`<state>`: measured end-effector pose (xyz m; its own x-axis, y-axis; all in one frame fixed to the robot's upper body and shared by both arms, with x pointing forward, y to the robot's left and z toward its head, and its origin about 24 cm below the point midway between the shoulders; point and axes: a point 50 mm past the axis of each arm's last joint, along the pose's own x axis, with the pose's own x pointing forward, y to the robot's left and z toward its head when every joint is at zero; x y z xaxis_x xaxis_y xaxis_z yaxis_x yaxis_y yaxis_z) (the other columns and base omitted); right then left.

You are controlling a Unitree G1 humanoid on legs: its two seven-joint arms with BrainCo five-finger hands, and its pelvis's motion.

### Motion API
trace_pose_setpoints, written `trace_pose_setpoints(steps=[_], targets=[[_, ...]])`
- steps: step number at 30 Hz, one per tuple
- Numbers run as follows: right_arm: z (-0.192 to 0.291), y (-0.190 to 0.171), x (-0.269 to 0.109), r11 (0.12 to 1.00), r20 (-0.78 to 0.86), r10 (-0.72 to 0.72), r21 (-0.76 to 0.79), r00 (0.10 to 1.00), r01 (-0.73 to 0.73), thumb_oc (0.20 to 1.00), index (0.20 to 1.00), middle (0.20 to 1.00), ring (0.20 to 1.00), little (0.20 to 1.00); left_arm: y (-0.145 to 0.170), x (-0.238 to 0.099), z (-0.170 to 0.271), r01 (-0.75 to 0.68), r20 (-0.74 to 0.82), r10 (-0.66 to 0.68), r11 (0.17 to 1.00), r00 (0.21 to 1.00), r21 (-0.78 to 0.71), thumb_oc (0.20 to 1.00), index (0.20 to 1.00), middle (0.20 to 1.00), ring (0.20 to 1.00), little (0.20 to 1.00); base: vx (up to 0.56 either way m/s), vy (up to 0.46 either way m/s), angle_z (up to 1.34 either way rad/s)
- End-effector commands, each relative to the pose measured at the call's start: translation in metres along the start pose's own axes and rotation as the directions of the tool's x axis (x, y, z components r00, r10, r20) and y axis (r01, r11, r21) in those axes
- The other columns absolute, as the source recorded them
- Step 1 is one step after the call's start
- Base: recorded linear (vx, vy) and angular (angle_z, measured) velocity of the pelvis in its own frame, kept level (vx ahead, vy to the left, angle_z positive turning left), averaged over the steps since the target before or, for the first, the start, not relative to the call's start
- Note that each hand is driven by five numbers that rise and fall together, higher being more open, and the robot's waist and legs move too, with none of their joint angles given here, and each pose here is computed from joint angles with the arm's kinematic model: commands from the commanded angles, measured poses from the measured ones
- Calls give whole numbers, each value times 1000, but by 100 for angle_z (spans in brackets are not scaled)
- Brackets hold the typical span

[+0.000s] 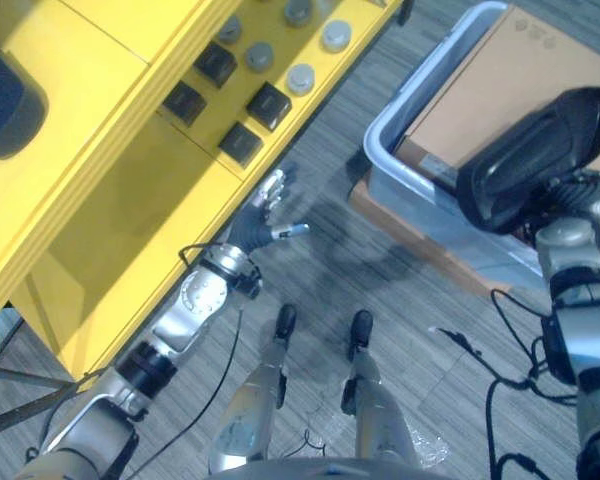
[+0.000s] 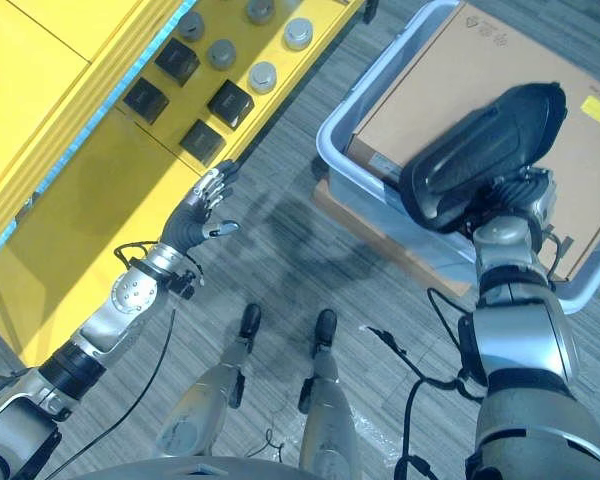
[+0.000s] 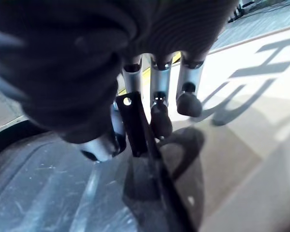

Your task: Move parts from the plastic box to the shelf.

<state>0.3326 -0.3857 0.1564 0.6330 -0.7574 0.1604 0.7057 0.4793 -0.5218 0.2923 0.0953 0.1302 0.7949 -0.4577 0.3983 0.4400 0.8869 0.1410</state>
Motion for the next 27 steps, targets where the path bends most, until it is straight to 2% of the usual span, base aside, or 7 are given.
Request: trace_pose_setpoints(steps=[1, 5, 8, 15, 21, 23, 27], targets=[[-16, -11, -4, 994, 36, -77, -77, 996, 79, 200, 200, 200, 200, 200, 10, -5, 14, -30, 81, 26, 999, 996, 44, 1000, 1000, 1000, 1000, 1000, -20, -36, -11], [-9, -11, -10, 989, 161, -73, -117, 984, 93, 200, 200, 200, 200, 200, 21, -15, 11, -67, 54, 64, 996, 996, 54, 1000, 1000, 1000, 1000, 1000, 8, -41, -10], [5, -18, -26, 961, 386, -38, -238, 922, 139, 200, 200, 200, 200, 200, 39, -21, 13, -87, 33, 82, 977, 996, 196, 1000, 1000, 1000, 1000, 1000, 58, -61, -18], [14, -40, -52, 861, 602, 104, -453, 791, 232, 200, 200, 200, 200, 200, 49, -19, 20, -41, 10, 40, 939, 999, 341, 1000, 1000, 1000, 1000, 1000, 98, -34, -8], [28, -54, -68, 816, 697, 153, -489, 700, 309, 200, 200, 200, 200, 200, 43, -13, 3, -51, -51, 67, 959, 996, 277, 1000, 1000, 1000, 1000, 1000, 33, 3, -10], [36, -55, -78, 802, 734, 172, -492, 657, 339, 200, 200, 200, 200, 200, 28, -15, -28, -83, -170, 105, 988, 980, 133, 1000, 1000, 1000, 1000, 1000, 72, 53, -24], [46, -46, -87, 820, 768, 169, -458, 618, 344, 200, 200, 200, 200, 200, 9, -23, -55, -112, -286, 111, 994, 952, 11, 1000, 1000, 1000, 1000, 1000, 30, 36, -18]])
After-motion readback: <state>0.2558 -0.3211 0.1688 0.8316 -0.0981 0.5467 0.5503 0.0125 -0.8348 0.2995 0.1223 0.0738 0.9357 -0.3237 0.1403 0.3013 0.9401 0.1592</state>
